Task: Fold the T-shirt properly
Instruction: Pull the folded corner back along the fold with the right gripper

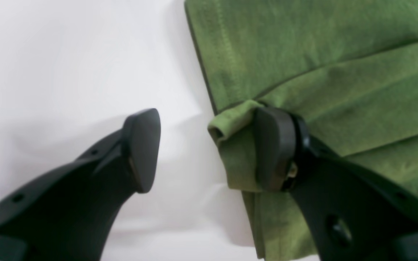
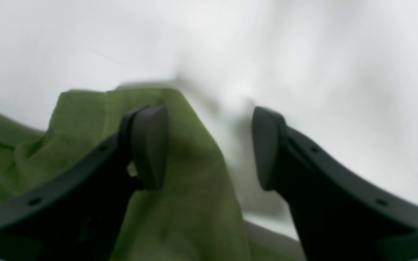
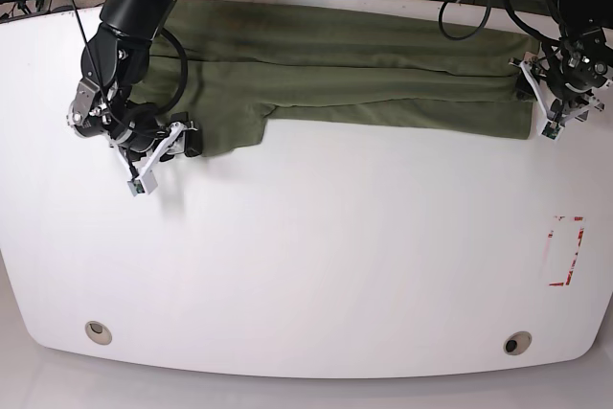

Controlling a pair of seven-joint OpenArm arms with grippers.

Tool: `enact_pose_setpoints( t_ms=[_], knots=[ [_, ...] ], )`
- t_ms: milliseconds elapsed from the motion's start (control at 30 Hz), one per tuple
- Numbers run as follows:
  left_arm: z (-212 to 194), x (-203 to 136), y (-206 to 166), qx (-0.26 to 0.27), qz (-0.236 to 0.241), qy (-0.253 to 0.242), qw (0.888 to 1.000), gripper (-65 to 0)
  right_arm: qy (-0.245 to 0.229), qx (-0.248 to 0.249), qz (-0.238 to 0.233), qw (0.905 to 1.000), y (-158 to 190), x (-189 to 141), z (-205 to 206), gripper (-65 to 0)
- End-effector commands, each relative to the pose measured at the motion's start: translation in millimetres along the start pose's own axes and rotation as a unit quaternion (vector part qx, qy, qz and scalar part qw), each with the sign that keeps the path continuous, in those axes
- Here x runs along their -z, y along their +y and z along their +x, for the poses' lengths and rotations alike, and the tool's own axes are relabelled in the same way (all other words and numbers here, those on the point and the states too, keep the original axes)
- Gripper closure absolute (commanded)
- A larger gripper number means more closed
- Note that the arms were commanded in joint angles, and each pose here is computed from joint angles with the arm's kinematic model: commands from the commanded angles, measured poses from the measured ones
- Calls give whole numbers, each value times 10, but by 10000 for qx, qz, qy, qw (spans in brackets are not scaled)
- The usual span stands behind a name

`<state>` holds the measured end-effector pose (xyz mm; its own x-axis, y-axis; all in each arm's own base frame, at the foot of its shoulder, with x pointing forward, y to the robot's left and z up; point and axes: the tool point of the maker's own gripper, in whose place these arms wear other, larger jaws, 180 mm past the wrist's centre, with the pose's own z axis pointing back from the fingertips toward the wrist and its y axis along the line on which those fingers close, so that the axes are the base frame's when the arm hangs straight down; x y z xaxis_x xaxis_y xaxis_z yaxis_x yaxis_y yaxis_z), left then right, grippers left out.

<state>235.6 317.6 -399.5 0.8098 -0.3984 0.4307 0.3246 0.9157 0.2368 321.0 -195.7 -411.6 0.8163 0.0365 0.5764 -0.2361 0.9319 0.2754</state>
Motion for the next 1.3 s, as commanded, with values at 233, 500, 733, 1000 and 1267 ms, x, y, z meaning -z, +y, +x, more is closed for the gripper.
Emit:
enact_pose_setpoints(
  t_ms=[233, 500, 733, 1000, 1267],
  knots=[
    [71, -56, 115, 52, 138, -107, 9998, -383, -29, -191, 549, 9983, 331, 80, 26, 0],
    [90, -55, 121, 59, 147, -123, 9998, -383, -430, -554, 476, 9964, 450, -218, 129, 0],
    [77, -55, 115, 60, 140, -109, 9998, -383, -414, -969, -135, 9943, 398, -685, 61, 0],
    [79, -50, 111, 51, 135, -112, 9998, -383, -100, -866, -689, 9938, 197, -1010, -233, 0],
    [87, -49, 110, 56, 132, -119, 9998, -383, -119, -392, -401, 9984, 230, -1138, -548, 0]
  ],
)
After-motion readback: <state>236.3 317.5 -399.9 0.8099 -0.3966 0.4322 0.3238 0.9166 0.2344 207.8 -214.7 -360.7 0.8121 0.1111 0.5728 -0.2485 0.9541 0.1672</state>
